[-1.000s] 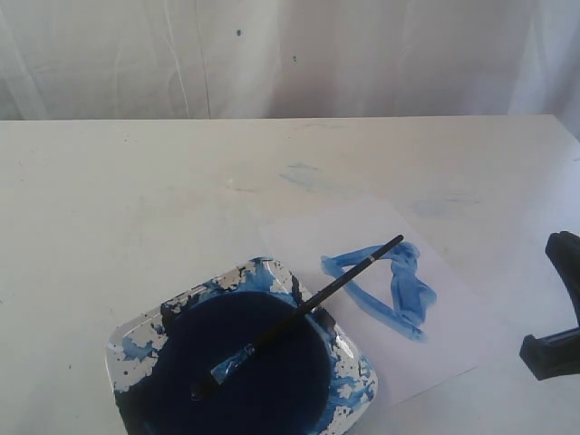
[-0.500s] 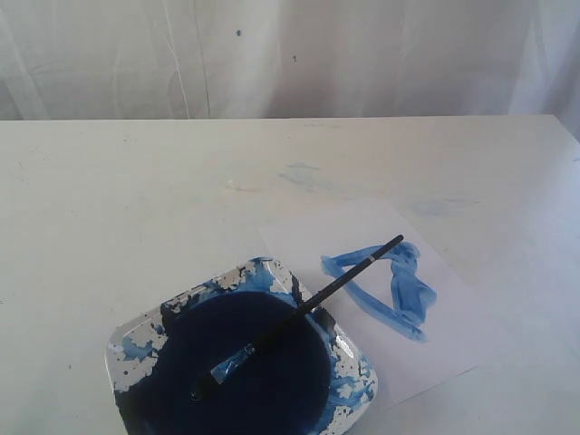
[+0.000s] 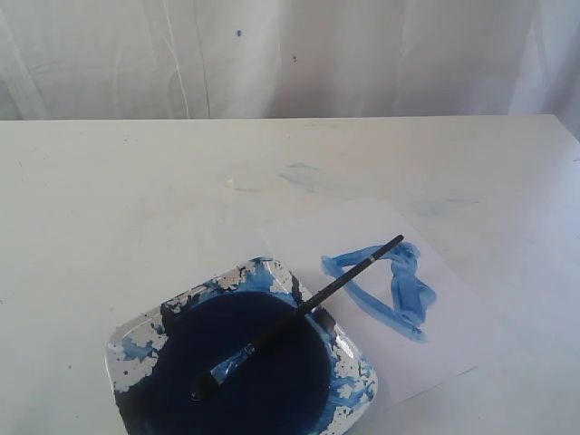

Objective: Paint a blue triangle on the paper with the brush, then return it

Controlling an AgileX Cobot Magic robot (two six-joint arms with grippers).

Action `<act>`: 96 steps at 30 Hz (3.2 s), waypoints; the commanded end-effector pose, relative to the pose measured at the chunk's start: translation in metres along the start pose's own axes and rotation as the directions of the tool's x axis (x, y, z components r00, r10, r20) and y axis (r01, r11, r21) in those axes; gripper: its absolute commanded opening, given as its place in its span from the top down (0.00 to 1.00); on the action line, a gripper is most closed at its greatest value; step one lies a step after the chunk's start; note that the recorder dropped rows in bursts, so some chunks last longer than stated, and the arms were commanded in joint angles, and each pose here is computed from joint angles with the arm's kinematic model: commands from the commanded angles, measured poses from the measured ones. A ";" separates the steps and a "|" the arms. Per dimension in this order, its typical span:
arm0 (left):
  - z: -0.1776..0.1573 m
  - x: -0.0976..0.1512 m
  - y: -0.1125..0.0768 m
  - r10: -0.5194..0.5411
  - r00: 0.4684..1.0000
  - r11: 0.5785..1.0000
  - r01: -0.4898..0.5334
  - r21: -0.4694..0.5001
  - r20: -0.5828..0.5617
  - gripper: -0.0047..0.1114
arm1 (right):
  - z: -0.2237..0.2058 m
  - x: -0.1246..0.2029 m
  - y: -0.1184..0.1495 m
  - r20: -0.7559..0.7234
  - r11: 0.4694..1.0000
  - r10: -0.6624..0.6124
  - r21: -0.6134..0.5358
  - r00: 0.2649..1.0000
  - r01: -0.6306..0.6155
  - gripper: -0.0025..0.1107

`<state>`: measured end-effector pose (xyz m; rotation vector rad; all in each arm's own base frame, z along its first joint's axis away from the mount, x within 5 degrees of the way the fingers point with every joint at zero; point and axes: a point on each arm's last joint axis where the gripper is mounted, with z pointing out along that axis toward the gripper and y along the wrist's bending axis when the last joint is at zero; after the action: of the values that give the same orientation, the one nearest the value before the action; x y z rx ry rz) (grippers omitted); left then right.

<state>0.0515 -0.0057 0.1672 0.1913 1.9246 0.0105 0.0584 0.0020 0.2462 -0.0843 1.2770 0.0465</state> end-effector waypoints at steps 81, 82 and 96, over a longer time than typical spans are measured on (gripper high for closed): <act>0.000 0.001 0.000 -0.004 1.000 1.000 0.004 0.001 0.002 0.96 | -0.023 0.060 0.005 -0.523 0.999 -0.024 -0.037 0.852 0.006 0.98; 0.000 0.001 0.000 -0.004 1.000 1.000 0.004 0.001 0.002 0.96 | -0.023 0.060 0.005 -0.523 0.999 -0.024 -0.037 0.852 0.006 0.98; 0.000 0.001 0.000 -0.004 1.000 1.000 0.004 0.001 0.002 0.96 | -0.023 0.060 0.005 -0.523 0.999 -0.024 -0.037 0.852 0.006 0.98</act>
<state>0.0515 -0.0057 0.1672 0.1913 1.9246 0.0105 0.0536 0.0043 0.1822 -0.1461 1.8291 0.0433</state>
